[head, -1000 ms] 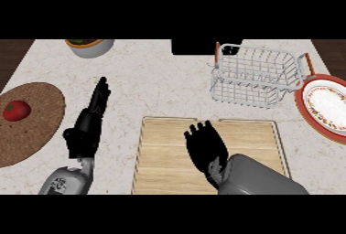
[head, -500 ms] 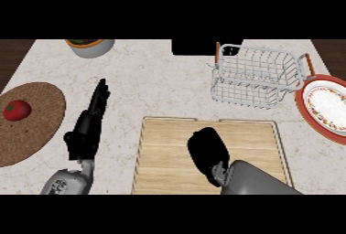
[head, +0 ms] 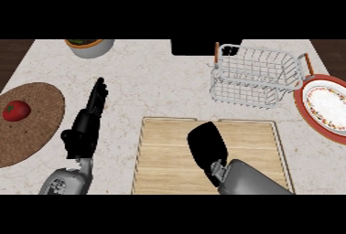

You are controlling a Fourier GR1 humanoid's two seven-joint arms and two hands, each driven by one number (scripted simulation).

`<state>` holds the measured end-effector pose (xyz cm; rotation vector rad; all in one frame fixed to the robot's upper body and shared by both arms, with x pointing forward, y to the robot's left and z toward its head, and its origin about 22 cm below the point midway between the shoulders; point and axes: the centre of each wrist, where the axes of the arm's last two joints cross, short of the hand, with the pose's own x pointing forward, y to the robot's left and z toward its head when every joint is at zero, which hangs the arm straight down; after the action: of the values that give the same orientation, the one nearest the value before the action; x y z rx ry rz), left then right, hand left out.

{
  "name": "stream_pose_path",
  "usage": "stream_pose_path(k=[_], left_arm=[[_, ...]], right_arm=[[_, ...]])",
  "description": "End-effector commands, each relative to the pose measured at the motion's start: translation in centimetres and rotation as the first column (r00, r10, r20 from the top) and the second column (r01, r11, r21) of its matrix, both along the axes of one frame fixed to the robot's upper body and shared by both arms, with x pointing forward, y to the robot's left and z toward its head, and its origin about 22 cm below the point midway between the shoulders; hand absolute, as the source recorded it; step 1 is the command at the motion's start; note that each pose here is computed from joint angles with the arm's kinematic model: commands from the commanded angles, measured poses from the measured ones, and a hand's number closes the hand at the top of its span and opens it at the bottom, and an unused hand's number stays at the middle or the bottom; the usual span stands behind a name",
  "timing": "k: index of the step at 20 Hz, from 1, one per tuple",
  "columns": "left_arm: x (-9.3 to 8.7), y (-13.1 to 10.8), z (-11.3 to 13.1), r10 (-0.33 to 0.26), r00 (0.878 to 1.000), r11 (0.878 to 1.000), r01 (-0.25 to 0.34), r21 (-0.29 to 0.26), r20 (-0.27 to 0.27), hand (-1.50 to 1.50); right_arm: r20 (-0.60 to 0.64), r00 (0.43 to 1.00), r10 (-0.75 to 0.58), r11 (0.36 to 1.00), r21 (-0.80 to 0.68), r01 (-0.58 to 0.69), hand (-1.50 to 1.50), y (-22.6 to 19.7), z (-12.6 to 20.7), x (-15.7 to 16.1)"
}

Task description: Pick the lemon from the tray and place it in the tiered basket

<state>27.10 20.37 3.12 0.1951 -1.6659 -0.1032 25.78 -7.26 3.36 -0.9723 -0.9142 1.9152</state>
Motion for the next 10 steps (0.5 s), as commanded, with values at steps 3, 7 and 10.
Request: stream_pose_path(k=[3, 7, 10], left_arm=[[-0.4, 0.4, 0.3, 0.016, 1.000, 1.000, -0.016, 0.000, 0.008, 0.00], [-0.5, 0.0, -0.1, -0.010, 1.000, 1.000, 0.010, -0.004, -0.001, 0.00], [-0.7, -0.3, -1.0, -0.017, 1.000, 1.000, 0.017, 0.006, -0.010, 0.00]], right_arm=[[-0.020, 0.843, -0.538, 0.840, 0.074, 0.538, 1.50, 0.3, -1.5, 2.1], [0.097, 0.764, -0.638, 0.767, 0.171, 0.618, 1.50, 3.1, -0.2, 1.9], [0.168, 0.717, -0.677, 0.733, 0.241, 0.636, 1.50, 3.2, 4.3, 4.4]])
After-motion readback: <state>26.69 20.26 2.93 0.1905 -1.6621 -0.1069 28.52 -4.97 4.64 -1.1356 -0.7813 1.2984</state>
